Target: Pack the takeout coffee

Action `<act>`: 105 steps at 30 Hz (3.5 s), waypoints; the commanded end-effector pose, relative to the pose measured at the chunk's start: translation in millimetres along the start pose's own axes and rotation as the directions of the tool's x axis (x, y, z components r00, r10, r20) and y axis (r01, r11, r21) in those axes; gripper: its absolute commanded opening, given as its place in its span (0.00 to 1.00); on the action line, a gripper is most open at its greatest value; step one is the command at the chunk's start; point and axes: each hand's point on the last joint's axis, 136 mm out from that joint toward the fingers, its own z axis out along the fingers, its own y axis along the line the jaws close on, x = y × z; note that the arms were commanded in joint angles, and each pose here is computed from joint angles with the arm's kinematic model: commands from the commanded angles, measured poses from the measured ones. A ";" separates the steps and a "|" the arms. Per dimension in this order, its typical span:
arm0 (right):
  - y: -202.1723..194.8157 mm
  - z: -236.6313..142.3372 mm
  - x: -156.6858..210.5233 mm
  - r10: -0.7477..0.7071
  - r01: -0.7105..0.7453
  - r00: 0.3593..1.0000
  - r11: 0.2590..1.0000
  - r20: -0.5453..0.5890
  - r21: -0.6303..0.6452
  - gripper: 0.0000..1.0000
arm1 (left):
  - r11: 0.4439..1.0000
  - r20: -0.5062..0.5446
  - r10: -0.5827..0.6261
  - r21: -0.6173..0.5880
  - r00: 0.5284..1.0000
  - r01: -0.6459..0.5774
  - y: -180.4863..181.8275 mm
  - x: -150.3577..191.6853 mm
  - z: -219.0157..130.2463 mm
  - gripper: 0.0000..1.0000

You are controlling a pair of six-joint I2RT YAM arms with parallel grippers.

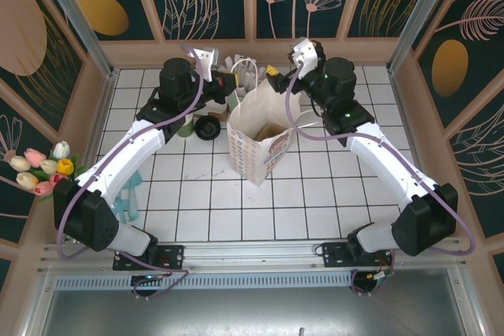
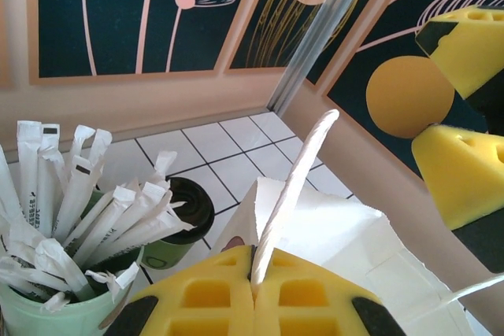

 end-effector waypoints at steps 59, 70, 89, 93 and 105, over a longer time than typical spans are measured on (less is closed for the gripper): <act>77.5 -43.0 77.5 0.046 -0.307 0.773 0.900 -0.633 -0.309 0.00 | 0.919 0.073 0.169 0.348 0.983 -0.184 -69.1 -56.5 -22.1 0.75; 59.1 -69.6 97.4 0.344 -0.417 0.578 0.904 -0.740 0.095 0.00 | 0.962 0.277 0.080 -0.272 0.958 -0.002 13.8 -106.9 -68.7 0.98; 83.3 -55.1 86.2 0.234 -0.456 0.744 0.863 -0.626 -0.219 0.65 | 0.589 0.265 -0.108 -0.760 0.958 0.276 133.4 5.5 -129.8 0.98; 77.1 -37.6 99.0 0.188 -0.382 0.749 0.906 -0.635 -0.183 0.61 | 0.512 0.241 -0.138 -0.813 0.961 0.277 146.9 30.7 -140.7 0.98; 67.7 -46.8 57.7 0.308 -0.354 0.787 0.935 -0.535 0.018 0.00 | 0.543 0.261 -0.133 -0.788 0.956 0.291 145.2 31.7 -136.4 0.99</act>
